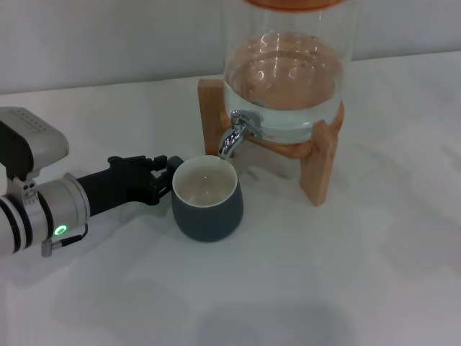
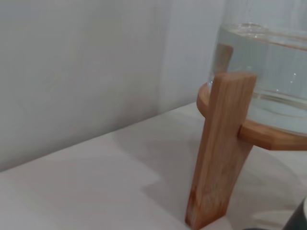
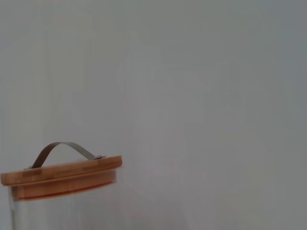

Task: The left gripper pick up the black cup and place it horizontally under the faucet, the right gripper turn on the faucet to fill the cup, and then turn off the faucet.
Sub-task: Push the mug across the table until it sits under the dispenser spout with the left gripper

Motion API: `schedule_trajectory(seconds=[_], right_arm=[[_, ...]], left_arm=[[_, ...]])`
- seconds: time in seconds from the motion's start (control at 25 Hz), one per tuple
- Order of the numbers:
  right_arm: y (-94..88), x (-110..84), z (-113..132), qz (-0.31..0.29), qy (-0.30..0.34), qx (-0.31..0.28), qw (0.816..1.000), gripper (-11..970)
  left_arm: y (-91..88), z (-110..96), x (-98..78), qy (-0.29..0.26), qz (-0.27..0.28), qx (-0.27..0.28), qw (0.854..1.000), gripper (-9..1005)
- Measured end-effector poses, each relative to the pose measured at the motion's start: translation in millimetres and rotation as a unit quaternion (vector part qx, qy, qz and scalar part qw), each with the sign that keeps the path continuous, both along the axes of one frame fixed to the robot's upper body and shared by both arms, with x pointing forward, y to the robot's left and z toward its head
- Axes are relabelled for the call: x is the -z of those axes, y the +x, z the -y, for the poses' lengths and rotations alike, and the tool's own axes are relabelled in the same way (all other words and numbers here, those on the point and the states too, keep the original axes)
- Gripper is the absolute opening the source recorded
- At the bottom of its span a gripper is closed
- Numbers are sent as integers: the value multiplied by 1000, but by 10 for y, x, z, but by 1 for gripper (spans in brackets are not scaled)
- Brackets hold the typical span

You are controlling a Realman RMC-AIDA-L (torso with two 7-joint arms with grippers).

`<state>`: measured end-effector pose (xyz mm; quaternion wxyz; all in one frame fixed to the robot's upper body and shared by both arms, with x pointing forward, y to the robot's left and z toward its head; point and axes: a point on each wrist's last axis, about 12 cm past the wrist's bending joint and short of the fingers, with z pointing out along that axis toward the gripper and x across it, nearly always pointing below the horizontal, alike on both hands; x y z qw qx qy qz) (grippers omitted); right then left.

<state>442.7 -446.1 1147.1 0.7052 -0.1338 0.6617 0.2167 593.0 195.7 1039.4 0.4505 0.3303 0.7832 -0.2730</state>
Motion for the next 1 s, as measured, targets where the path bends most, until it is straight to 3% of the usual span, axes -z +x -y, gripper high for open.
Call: schedule_trajectory(seconds=[0.48,0.84,1.0], right_arm=[[-7,6,3,5,3,2,1000,718],[-29,8,15,5,4,5,1000,718],[-19,3,12,6,4,4,1000,718]], left_arm=[[-63,13,51,12,-6,18,1000,334],[-174,-316,27,-10,5,-28,1000,341],[-213,-363,0,-20,10,-27,999,345]])
